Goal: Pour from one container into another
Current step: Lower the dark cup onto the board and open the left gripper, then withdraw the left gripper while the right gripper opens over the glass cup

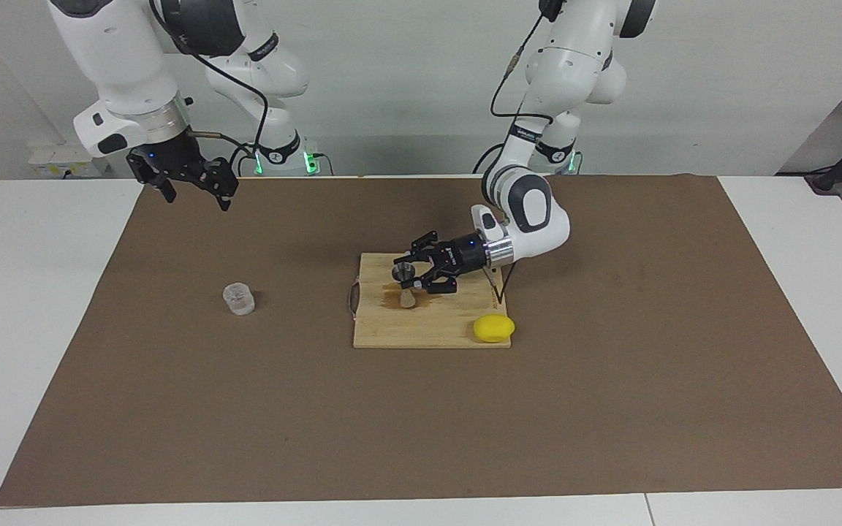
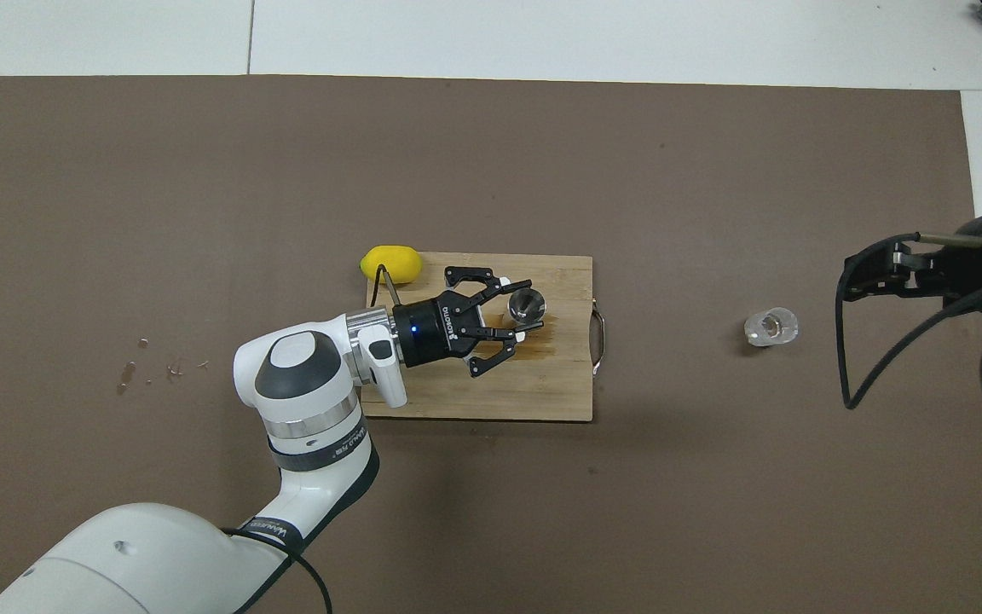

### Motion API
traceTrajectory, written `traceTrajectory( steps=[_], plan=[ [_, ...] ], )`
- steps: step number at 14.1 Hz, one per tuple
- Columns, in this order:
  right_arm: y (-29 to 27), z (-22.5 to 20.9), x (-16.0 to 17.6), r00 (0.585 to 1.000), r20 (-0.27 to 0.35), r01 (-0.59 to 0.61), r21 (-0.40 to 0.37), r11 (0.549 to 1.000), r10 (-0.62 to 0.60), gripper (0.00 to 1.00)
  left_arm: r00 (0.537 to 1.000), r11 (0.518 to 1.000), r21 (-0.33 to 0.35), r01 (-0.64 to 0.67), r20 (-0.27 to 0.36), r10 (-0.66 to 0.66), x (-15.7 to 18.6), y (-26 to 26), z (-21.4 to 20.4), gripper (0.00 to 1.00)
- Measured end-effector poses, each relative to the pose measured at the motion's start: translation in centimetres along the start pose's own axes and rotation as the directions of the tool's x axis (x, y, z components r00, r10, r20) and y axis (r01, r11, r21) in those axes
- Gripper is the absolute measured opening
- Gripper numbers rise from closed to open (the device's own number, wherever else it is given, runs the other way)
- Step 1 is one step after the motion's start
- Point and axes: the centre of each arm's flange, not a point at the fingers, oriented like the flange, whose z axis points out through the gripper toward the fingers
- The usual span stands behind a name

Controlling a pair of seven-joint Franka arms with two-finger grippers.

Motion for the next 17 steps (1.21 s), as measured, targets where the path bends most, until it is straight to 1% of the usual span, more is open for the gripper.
traceTrajectory(
  steps=[2,5,6,7,8,10,11,12,13,15,17],
  plan=[
    [0.0,0.0,0.0,1.000,0.000,0.000,0.000,1.000,0.000,1.00,1.000,1.000,0.002,-0.008,0.000,0.008,-0.8,0.1,0.1,0.52],
    [0.0,0.0,0.0,1.000,0.000,0.000,0.000,1.000,0.000,1.00,1.000,1.000,0.005,-0.012,-0.005,0.012,-0.9,0.1,0.2,0.52],
    [0.0,0.0,0.0,1.000,0.000,0.000,0.000,1.000,0.000,1.00,1.000,1.000,0.006,-0.012,-0.005,0.012,-0.9,0.1,0.2,0.54],
    [0.0,0.0,0.0,1.000,0.000,0.001,0.000,1.000,-0.001,1.00,1.000,1.000,0.006,-0.013,-0.006,0.013,-0.9,0.1,0.2,0.54],
    [-0.1,0.0,0.0,1.000,0.000,0.003,0.000,1.000,-0.003,1.00,1.000,1.000,0.006,-0.013,-0.006,0.013,-0.9,0.1,0.1,0.61],
    [-0.2,0.0,-0.1,1.000,0.000,0.004,0.000,1.000,-0.004,1.00,1.000,1.000,0.005,-0.010,-0.012,0.010,-1.1,0.0,-0.1,0.83],
    [-0.2,0.0,-0.1,1.000,0.001,0.003,0.006,1.000,-0.003,1.00,1.000,1.000,0.008,-0.004,-0.011,0.004,-1.4,0.0,-0.5,0.96],
    [-0.3,0.0,-0.1,1.000,0.006,-0.005,0.021,1.000,0.005,0.99,1.000,1.000,0.014,0.004,-0.009,-0.004,-1.8,-0.2,-1.2,1.00],
    [-0.2,0.2,0.0,0.999,0.015,-0.038,0.041,0.998,0.037,0.99,1.000,1.000,0.020,0.010,-0.012,-0.010,-2.2,-0.3,-2.0,1.00],
    [0.9,0.8,0.3,0.986,0.053,-0.164,0.093,0.982,0.159,0.97,1.000,1.000,0.017,0.004,-0.014,-0.004,-2.4,-0.6,-4.0,1.00],
    [2.4,2.2,0.8,0.957,0.096,-0.286,0.122,0.950,0.275,0.96,1.000,1.000,0.006,-0.016,-0.008,0.016,-2.0,-0.9,-6.9,1.00]
  ],
)
